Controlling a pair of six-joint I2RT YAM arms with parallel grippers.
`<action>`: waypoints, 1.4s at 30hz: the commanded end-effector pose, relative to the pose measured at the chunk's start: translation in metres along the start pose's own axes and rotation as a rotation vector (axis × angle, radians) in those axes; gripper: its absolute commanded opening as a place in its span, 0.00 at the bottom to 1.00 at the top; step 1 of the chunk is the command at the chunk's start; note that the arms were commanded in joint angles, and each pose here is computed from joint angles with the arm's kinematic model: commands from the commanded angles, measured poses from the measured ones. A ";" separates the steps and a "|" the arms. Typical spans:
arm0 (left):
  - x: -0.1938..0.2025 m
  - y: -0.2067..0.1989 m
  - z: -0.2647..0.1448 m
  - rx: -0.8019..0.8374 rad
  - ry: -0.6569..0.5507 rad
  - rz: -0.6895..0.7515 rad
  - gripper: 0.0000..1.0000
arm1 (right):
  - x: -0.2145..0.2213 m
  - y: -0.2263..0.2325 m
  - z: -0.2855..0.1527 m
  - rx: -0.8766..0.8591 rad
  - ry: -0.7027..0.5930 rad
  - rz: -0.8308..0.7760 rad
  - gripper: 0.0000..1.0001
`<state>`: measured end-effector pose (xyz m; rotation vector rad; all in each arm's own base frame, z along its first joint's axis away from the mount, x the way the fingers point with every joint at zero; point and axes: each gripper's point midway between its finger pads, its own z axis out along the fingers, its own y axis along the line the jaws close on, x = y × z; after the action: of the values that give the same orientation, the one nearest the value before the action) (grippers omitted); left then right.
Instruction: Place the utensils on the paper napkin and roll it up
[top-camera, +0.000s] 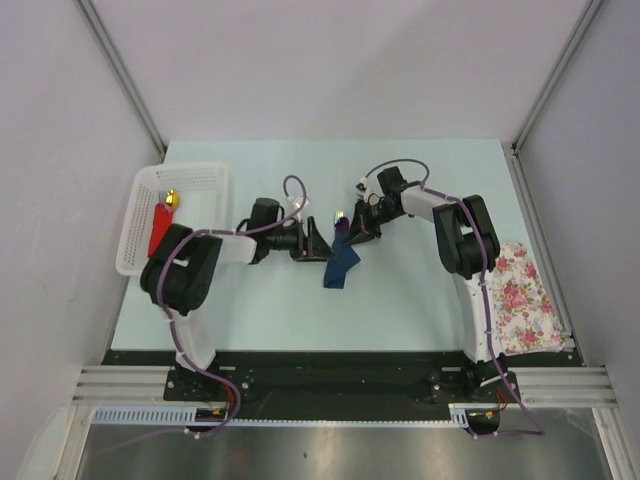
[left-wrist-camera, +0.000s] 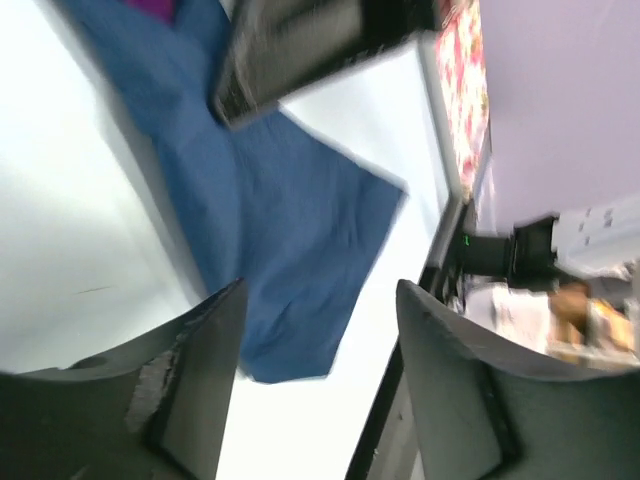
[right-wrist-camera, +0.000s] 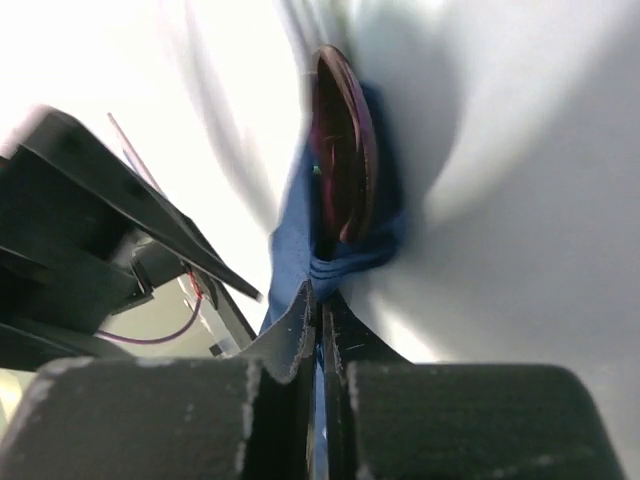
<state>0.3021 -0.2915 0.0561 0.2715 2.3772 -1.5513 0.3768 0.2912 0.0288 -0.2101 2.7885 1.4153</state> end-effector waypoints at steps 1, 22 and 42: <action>-0.036 -0.022 -0.037 -0.056 -0.129 0.166 0.68 | -0.028 0.064 -0.029 -0.125 -0.131 -0.161 0.00; -0.126 -0.161 -0.193 -0.223 -0.566 0.881 1.00 | 0.009 0.239 -0.137 -0.382 -0.336 -0.673 0.00; 0.004 -0.293 -0.189 0.335 -0.308 0.990 0.81 | 0.148 0.343 -0.193 -0.354 -0.423 -1.241 0.00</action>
<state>0.2207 -0.2210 0.3670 0.9348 1.4178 -1.2009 0.2088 0.3256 0.3886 -1.1509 1.5512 1.3695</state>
